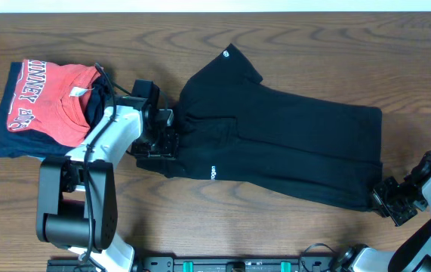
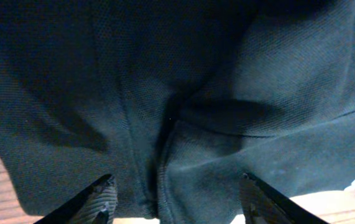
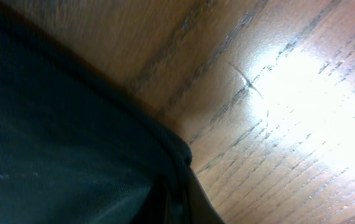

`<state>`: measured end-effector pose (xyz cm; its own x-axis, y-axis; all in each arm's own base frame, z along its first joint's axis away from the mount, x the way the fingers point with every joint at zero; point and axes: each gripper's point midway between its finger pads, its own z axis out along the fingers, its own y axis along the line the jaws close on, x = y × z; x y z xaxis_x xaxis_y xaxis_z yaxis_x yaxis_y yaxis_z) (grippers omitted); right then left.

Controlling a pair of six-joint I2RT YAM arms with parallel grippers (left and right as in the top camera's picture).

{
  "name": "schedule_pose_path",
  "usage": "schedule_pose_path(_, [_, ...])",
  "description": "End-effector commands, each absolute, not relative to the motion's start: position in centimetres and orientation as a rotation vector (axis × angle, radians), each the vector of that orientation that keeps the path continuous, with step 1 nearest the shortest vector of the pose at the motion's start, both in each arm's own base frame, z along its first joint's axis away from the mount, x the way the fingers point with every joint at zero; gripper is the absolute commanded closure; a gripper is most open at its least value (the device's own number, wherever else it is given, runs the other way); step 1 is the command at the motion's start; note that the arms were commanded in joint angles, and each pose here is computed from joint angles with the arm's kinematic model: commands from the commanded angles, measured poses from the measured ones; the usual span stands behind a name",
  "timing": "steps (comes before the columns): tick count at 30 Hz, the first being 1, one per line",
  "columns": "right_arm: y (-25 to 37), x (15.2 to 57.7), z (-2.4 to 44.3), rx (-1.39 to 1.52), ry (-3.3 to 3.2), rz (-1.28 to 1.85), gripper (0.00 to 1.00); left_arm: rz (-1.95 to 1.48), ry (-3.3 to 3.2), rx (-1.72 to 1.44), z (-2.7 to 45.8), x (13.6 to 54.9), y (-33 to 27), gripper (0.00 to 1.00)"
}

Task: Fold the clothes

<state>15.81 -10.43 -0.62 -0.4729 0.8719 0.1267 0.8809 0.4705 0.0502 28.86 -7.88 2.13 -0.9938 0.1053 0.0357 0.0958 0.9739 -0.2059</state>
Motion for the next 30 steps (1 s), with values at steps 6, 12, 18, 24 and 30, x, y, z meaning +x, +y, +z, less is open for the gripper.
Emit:
schedule_pose_path(6, [-10.2,15.1,-1.1,-1.551,-2.605,-0.149,0.98,0.337,-3.077,-0.242,1.5,28.1,-9.5,0.86])
schedule_pose_path(12, [-10.2,15.0,-1.0,-1.509,-2.625,-0.153,0.97,0.113,-3.095,-0.192,2.0,28.7,-6.5,0.94])
schedule_pose_path(18, [-10.4,14.3,-0.6,-1.457,-2.622,-0.106,0.98,0.067,-3.178,-0.077,4.3,31.2,-4.6,0.94])
schedule_pose_path(24, [-11.3,13.5,-0.6,-1.488,-2.592,-0.001,0.95,0.079,-3.238,-0.076,5.1,32.9,-4.8,0.94])
schedule_pose_path(30, [-11.2,13.7,-0.6,-1.489,-2.596,-0.014,0.73,0.074,-3.214,-0.074,5.0,32.3,-4.7,0.67])
